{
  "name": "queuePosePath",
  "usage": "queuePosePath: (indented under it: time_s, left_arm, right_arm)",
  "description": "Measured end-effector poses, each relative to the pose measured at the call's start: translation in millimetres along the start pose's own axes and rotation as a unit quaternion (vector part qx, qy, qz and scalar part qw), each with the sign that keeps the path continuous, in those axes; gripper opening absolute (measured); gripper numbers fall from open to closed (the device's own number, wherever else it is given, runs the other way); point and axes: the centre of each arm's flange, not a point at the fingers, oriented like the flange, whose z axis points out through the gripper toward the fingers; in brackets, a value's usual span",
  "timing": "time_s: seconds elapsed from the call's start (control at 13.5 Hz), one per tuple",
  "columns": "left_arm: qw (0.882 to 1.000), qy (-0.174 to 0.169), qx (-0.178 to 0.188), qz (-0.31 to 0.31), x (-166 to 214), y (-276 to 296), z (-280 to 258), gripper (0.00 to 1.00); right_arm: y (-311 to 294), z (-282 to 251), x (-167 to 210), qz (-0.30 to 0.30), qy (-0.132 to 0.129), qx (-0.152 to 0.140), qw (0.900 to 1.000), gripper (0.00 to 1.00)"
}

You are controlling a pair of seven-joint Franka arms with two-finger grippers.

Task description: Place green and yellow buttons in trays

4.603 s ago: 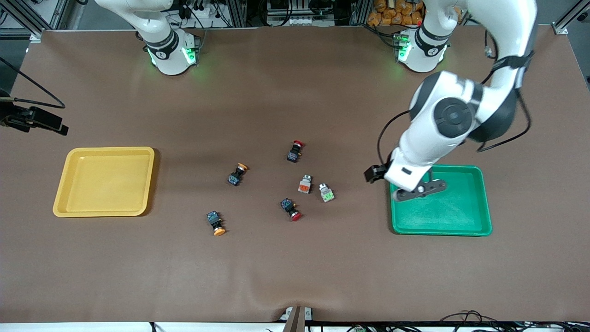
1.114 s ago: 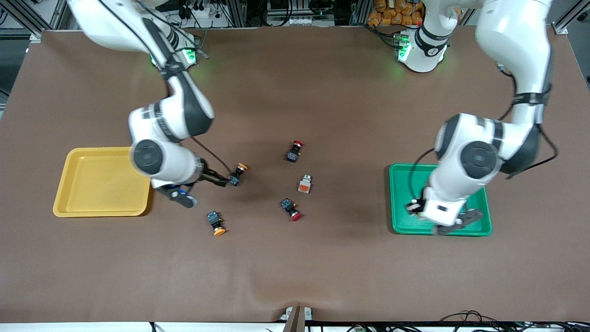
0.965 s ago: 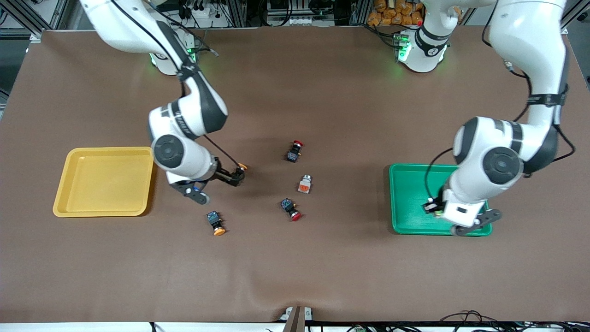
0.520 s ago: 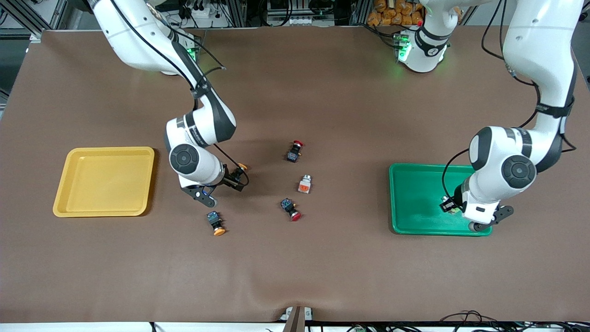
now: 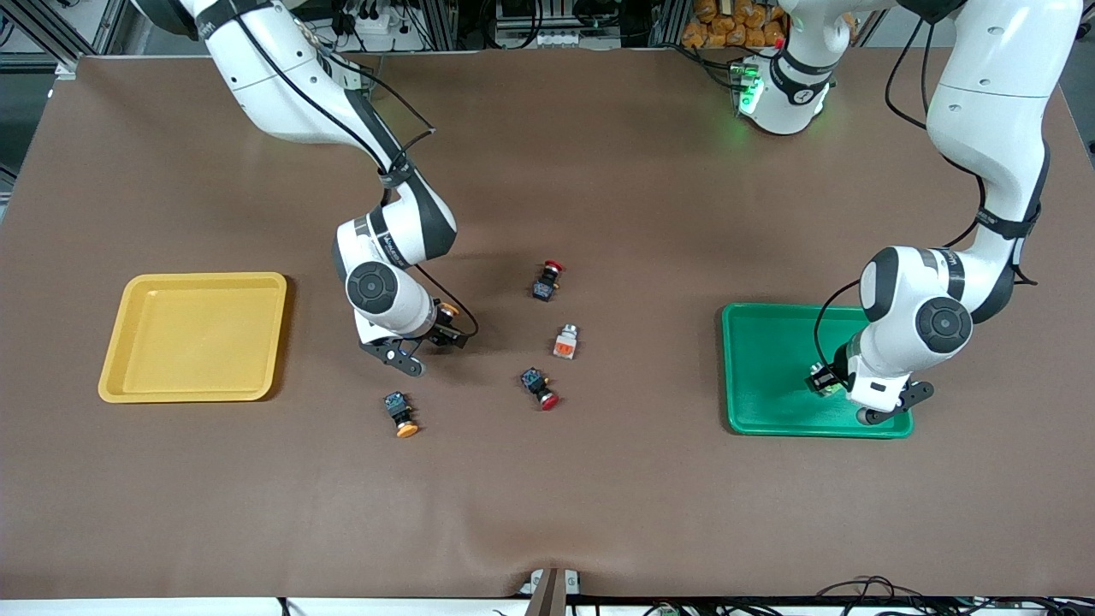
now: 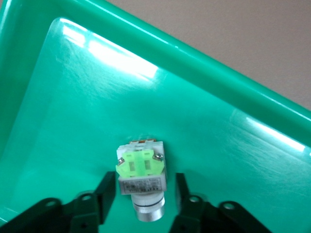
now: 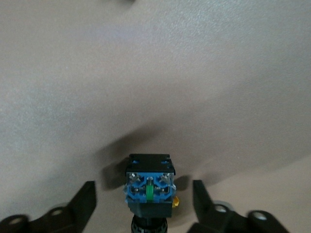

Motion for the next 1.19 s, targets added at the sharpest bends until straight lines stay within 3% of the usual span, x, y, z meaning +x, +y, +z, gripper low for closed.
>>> queuePosePath:
  time_s: [0.22, 0.3, 0.52, 0.74, 1.19]
  left_arm:
    - [1.000, 0.008, -0.011, 0.014, -6, 17, -17, 0.95]
    - [1.000, 0.011, -0.016, 0.021, -10, 27, -27, 1.00]
    - [0.998, 0.021, -0.031, 0.049, -28, 60, -66, 1.00]
    - [0.996, 0.031, -0.047, 0.070, -45, 90, -92, 1.00]
    - [0.994, 0.036, -0.054, 0.083, -58, 120, -105, 1.00]
  right_arm:
    - [0, 0, -1, -0.002, 0.000, 0.000, 1.000, 0.48]
    - [0, -1, 0, -0.002, 0.001, 0.000, 1.000, 0.42]
    - [0, -11, 2, -0.001, 0.005, 0.005, 1.000, 0.43]
    - [14, -57, 19, -0.007, 0.002, 0.007, 1.000, 0.43]
    - [142, -141, 116, -0.108, -0.039, 0.009, 0.993, 0.43]
